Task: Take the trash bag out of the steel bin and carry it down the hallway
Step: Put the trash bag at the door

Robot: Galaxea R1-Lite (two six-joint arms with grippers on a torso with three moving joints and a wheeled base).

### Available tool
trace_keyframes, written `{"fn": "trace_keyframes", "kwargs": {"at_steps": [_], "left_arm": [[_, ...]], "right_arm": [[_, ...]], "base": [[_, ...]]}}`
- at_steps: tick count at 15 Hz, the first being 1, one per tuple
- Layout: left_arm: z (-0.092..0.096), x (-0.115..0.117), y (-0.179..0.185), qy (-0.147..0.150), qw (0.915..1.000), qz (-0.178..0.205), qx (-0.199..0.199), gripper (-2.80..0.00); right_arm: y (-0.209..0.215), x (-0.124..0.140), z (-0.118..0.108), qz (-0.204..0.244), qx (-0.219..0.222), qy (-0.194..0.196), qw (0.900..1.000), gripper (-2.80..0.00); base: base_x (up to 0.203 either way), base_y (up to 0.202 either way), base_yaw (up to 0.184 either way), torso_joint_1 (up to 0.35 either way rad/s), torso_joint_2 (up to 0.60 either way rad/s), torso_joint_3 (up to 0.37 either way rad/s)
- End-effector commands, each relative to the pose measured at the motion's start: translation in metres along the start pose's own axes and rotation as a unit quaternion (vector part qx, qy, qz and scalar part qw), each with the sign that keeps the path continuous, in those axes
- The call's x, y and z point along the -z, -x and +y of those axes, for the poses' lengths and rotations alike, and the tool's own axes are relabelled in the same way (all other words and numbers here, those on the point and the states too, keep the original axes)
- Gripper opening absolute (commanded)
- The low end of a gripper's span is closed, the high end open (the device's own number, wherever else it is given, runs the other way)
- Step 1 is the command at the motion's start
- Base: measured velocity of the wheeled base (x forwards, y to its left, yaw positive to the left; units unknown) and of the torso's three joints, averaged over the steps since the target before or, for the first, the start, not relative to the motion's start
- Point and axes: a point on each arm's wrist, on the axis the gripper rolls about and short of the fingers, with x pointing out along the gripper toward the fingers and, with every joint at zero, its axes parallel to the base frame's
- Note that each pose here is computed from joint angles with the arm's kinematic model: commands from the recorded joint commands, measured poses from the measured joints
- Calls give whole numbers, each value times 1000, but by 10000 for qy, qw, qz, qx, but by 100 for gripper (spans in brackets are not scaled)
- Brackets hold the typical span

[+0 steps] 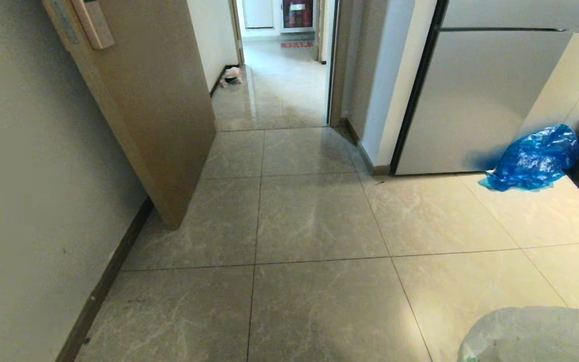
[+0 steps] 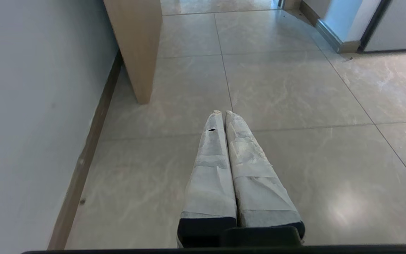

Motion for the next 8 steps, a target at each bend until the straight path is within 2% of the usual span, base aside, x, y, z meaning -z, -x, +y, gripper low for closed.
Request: {"fn": "trace_keyframes", "kwargs": {"at_steps": [1, 8], "left_arm": [[0, 0, 0, 4, 10000, -3, 0, -280], [0, 0, 0, 4, 10000, -3, -8, -280]], "right_arm": [[0, 0, 0, 6, -4, 0, 10000, -280], [0, 0, 0, 6, -4, 0, 10000, -280]], "base": [[187, 0, -4, 2, 0, 2], [185, 0, -3, 1, 1, 1]]}}
